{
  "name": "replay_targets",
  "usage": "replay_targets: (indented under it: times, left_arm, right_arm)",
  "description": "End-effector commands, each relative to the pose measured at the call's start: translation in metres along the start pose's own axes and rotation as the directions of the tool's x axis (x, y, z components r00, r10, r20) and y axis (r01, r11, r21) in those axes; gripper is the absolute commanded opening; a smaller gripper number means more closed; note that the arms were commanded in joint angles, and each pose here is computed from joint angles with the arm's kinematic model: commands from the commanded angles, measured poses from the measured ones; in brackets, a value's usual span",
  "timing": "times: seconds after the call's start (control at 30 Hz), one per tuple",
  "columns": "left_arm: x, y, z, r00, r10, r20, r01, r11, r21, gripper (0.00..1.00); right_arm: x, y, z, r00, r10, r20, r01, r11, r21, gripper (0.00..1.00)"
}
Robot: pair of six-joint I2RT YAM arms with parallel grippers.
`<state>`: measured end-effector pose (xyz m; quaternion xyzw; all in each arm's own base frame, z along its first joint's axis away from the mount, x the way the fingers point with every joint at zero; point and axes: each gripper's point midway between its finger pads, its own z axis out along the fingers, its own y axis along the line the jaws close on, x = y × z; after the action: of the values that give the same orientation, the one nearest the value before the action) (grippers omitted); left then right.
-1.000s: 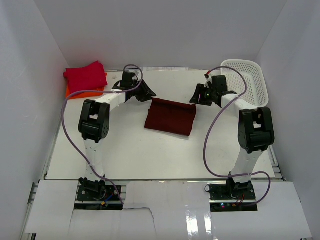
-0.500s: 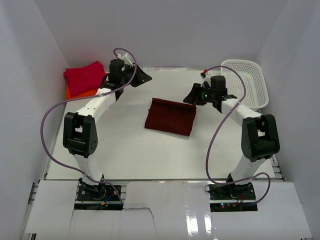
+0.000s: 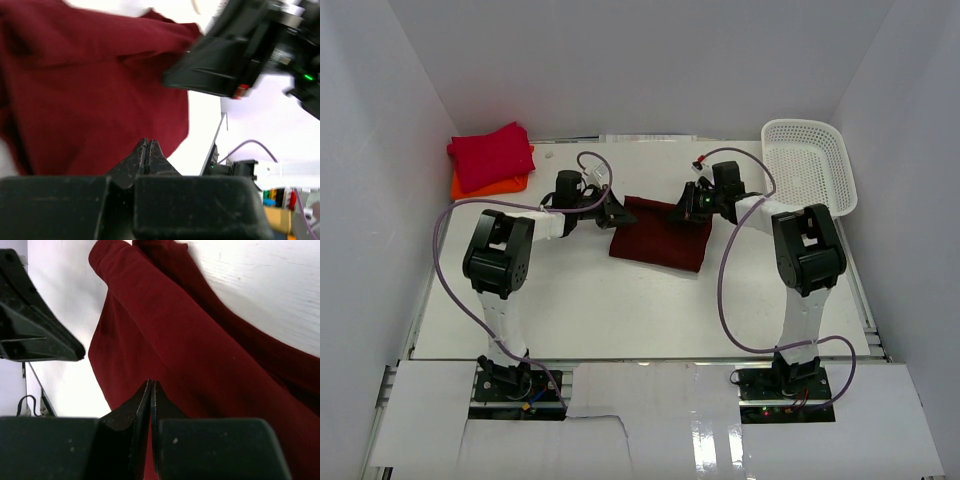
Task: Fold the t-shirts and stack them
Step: Smooth out wrinkles on the folded tshirt
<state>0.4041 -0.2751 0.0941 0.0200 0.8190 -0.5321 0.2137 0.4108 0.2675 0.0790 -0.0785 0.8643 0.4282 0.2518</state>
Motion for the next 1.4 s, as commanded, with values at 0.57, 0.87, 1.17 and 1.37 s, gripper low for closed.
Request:
replay_targets:
  times: [0.57, 0.87, 1.17, 1.37]
  left_arm:
    - [0.040, -0.042, 0.036, 0.972, 0.214, -0.096, -0.190, 0.958, 0.213, 0.00]
    - [0.066, -0.004, 0.056, 0.970, 0.187, -0.153, -0.161, 0.972, 0.171, 0.00]
    - [0.098, 0.041, 0.057, 0.977, 0.107, -0.186, -0.100, 0.994, 0.049, 0.00]
    - [0.115, 0.047, 0.050, 0.975, 0.087, -0.206, -0.085, 0.996, 0.018, 0.00]
  right_arm:
    - [-0.009, 0.001, 0.048, 1.000, 0.024, -0.012, -0.025, 0.989, -0.143, 0.08]
    - [-0.006, -0.007, 0.054, 0.999, 0.027, -0.018, -0.029, 0.991, -0.130, 0.08]
    - [-0.011, -0.012, 0.061, 1.000, 0.011, -0.023, -0.013, 0.992, -0.123, 0.08]
    - [-0.035, -0.028, 0.071, 1.000, -0.007, 0.007, 0.008, 0.996, -0.092, 0.08]
